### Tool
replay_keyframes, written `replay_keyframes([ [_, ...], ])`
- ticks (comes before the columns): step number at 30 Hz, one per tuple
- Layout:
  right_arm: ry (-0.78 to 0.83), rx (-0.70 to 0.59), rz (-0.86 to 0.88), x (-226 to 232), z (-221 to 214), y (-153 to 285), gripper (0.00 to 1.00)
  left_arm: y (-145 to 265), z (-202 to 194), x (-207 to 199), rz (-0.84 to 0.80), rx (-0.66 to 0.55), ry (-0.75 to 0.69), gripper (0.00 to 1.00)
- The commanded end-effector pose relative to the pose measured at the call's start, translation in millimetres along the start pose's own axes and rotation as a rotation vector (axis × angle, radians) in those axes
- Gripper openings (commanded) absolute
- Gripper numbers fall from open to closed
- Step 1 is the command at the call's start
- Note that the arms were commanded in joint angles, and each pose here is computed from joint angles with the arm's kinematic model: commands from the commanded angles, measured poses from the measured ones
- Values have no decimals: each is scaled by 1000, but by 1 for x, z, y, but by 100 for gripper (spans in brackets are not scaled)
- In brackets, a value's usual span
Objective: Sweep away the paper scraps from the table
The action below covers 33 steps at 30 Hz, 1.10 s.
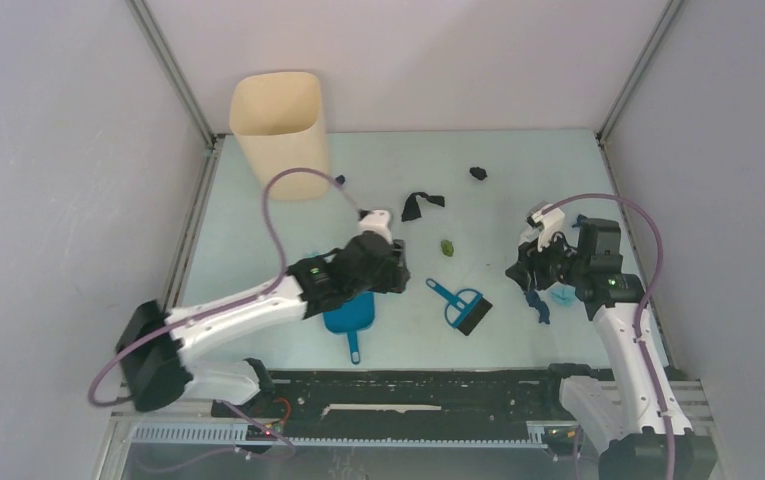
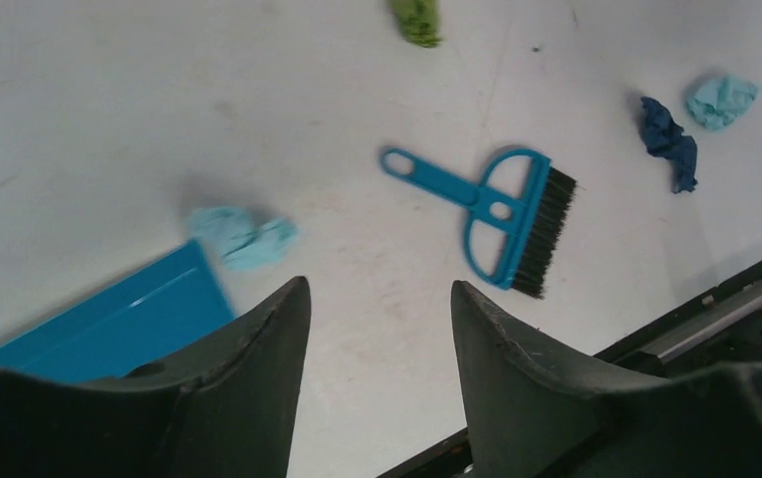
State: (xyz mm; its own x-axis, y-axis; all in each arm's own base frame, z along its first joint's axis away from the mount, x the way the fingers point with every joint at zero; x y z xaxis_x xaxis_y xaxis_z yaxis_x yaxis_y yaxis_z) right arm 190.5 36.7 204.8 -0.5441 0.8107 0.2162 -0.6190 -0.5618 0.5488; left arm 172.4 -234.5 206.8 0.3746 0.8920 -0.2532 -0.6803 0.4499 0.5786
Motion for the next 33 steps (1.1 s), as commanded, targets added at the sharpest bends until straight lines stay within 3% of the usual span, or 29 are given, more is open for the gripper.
replay_keyframes([
  [1, 3, -24, -39, -5, 7, -3, 51, -27, 12, -51, -12, 68, -98, 61],
  [7, -32, -26, -144, -17, 6, 1, 50, -62, -9, -92, 15, 209, -224, 57],
  [12, -28, -70, -173, -19, 8, 9, 50, -78, -19, -113, 3, 228, -263, 54],
  [16, -27, -68, -160, -18, 7, 8, 51, -88, -26, -117, 0, 267, -292, 49],
  [33, -21, -65, -166, -18, 7, 9, 54, -108, -57, -111, 18, 366, -341, 45],
])
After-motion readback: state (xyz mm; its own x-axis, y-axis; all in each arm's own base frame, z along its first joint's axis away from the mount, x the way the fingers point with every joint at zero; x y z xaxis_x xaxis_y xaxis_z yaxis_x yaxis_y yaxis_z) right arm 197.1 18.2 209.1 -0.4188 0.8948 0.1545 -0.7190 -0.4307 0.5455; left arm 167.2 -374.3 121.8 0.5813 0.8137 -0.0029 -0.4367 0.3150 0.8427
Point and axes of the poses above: each gripper's point midway between its finger pads, its own y axis back along the fingers, its own x axis along the line the jaws close on, z = x × y, the point moved 8 cm from there along y, back along the fingers, and after that the axes turned 7 degrees about -y, right-handed, at the moved point
